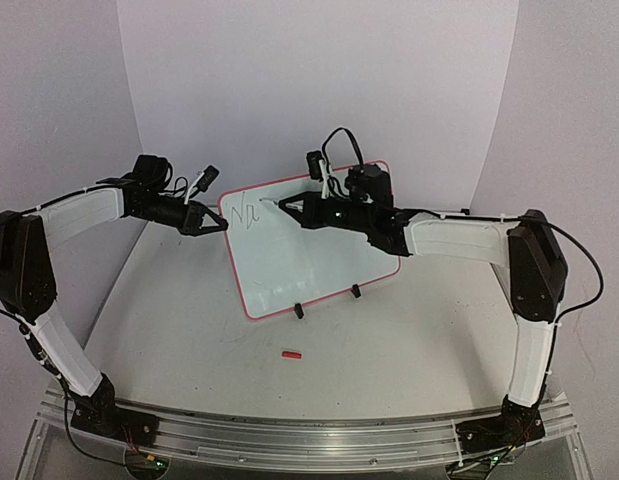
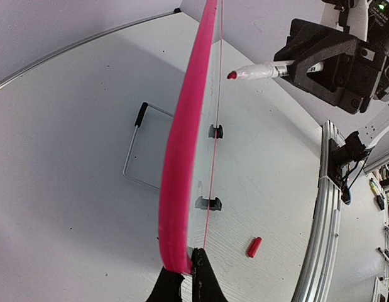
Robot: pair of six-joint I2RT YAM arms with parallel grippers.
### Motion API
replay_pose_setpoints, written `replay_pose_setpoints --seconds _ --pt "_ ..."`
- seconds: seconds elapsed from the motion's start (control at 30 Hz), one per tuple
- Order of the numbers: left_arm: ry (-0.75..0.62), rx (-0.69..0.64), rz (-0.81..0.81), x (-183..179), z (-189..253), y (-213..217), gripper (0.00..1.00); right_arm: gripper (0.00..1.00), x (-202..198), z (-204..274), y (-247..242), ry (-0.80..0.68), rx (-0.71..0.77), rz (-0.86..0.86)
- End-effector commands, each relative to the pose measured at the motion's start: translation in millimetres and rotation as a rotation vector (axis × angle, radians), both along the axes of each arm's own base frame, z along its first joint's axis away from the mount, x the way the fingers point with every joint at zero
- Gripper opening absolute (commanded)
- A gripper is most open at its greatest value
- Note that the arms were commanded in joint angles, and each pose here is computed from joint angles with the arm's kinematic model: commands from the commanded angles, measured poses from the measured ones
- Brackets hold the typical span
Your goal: Write a sentence on the whiteboard
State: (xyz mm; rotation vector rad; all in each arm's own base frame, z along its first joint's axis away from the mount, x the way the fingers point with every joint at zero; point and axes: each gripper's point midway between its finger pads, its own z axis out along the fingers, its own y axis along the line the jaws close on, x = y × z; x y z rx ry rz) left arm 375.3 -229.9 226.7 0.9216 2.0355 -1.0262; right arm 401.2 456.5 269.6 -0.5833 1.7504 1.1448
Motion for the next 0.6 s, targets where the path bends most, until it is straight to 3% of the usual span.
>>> replay_pose_setpoints --seconds 0.0,0.37,0.57 --pt "-0.068 0.048 -0.025 -5 1 -2 0.00 0.00 5 20 8 -0.038 0.049 0.013" --pt "-0.064 0.050 -0.025 -4 -1 -3 0.00 0.00 8 10 12 -0.016 0.035 0.023" --pt "-0.066 0.050 -0.025 -4 0 -3 0.00 0.00 17 2 3 0.000 0.015 -0.059"
